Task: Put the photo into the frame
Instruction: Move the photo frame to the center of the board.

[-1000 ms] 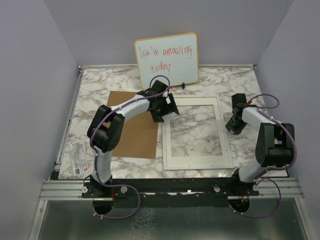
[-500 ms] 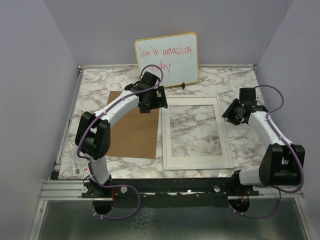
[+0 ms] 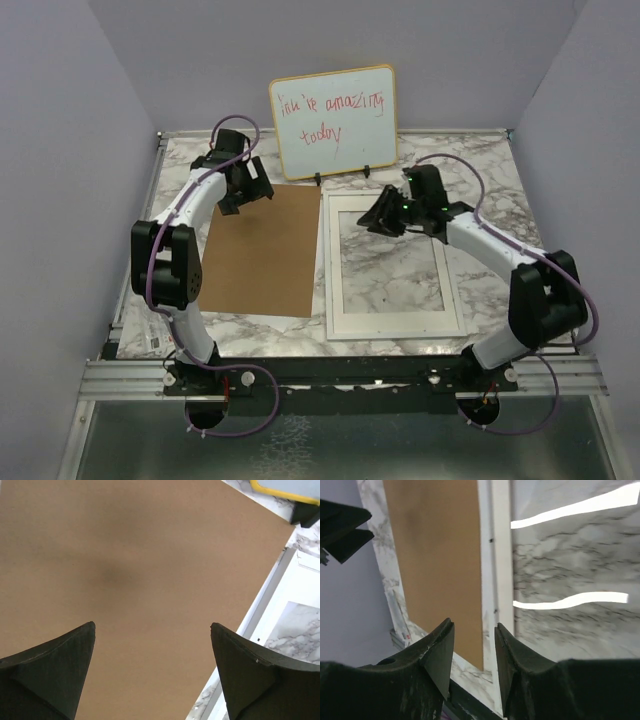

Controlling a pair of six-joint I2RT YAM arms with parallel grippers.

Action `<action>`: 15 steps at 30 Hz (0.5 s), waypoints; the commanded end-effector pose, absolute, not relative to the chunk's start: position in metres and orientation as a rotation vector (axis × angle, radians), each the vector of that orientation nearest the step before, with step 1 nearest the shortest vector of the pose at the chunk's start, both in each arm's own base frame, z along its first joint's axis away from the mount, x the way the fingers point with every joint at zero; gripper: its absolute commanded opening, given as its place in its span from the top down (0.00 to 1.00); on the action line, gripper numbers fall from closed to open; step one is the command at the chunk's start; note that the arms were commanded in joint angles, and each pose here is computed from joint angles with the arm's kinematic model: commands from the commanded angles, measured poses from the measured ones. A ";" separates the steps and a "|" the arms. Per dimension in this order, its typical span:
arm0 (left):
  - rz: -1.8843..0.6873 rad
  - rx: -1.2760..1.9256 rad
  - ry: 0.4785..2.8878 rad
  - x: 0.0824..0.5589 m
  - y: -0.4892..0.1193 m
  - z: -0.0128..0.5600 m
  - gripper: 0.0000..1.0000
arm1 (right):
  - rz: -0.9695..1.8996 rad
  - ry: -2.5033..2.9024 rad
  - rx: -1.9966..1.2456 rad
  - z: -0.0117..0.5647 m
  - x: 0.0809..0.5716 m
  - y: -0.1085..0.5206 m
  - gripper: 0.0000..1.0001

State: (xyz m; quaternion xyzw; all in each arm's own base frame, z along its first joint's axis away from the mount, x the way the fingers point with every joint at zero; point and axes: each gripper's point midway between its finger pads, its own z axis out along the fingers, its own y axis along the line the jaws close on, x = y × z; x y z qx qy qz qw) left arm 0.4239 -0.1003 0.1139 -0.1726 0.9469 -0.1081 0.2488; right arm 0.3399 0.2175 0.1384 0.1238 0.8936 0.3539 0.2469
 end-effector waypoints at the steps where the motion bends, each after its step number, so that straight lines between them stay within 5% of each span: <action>1: -0.236 -0.446 2.581 0.438 -0.086 0.109 0.03 | 1.158 2.430 0.261 0.149 0.348 0.294 0.57; 15: -0.326 -0.561 2.583 0.451 -0.067 0.076 0.20 | 1.079 2.686 0.221 0.075 0.373 0.373 0.59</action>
